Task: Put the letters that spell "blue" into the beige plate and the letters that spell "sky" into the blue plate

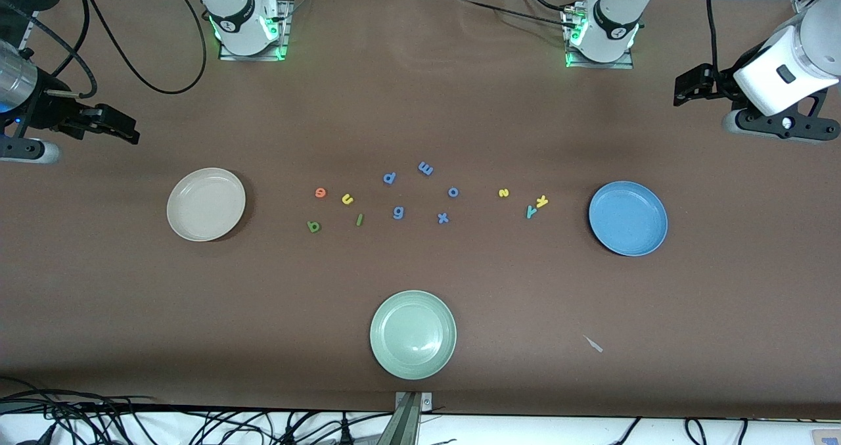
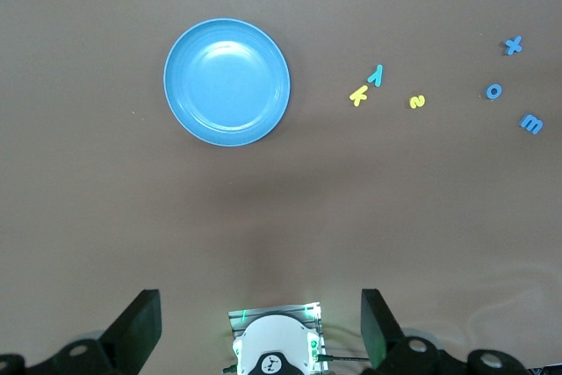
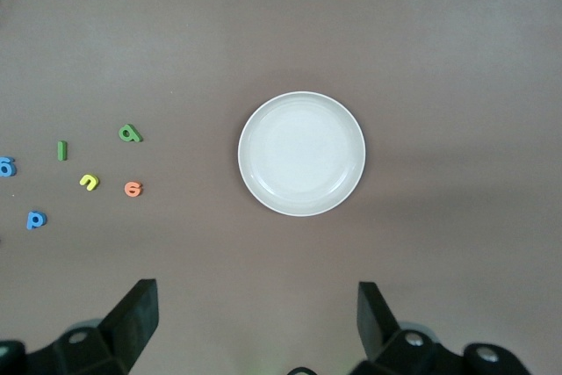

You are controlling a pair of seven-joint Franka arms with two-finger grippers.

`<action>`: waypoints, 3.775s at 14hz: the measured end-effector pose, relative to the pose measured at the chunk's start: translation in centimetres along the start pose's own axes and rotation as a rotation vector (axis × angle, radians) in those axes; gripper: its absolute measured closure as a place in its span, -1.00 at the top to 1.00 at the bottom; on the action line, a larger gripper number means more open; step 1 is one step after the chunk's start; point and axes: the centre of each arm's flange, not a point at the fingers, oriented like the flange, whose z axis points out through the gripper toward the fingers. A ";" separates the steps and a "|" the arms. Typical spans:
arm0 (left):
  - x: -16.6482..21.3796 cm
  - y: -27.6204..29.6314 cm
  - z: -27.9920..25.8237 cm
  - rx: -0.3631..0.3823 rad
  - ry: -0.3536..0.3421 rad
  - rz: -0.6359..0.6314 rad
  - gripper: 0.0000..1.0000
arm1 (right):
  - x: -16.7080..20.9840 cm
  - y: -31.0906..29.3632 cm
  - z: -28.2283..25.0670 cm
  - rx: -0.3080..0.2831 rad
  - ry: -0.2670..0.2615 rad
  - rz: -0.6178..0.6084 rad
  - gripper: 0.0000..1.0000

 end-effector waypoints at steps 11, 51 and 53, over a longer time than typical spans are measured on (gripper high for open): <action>0.0 0.0 0.0 0.000 -0.001 0.000 1.00 | 0.0 0.0 0.0 0.000 0.000 0.000 1.00; 8.1 2.9 16.7 -0.050 0.074 0.012 1.00 | 5.9 -8.5 14.1 -0.019 -0.115 -0.276 1.00; 8.8 3.9 20.9 -0.050 0.052 0.024 1.00 | 7.1 -13.6 19.7 -0.041 -0.110 -0.337 1.00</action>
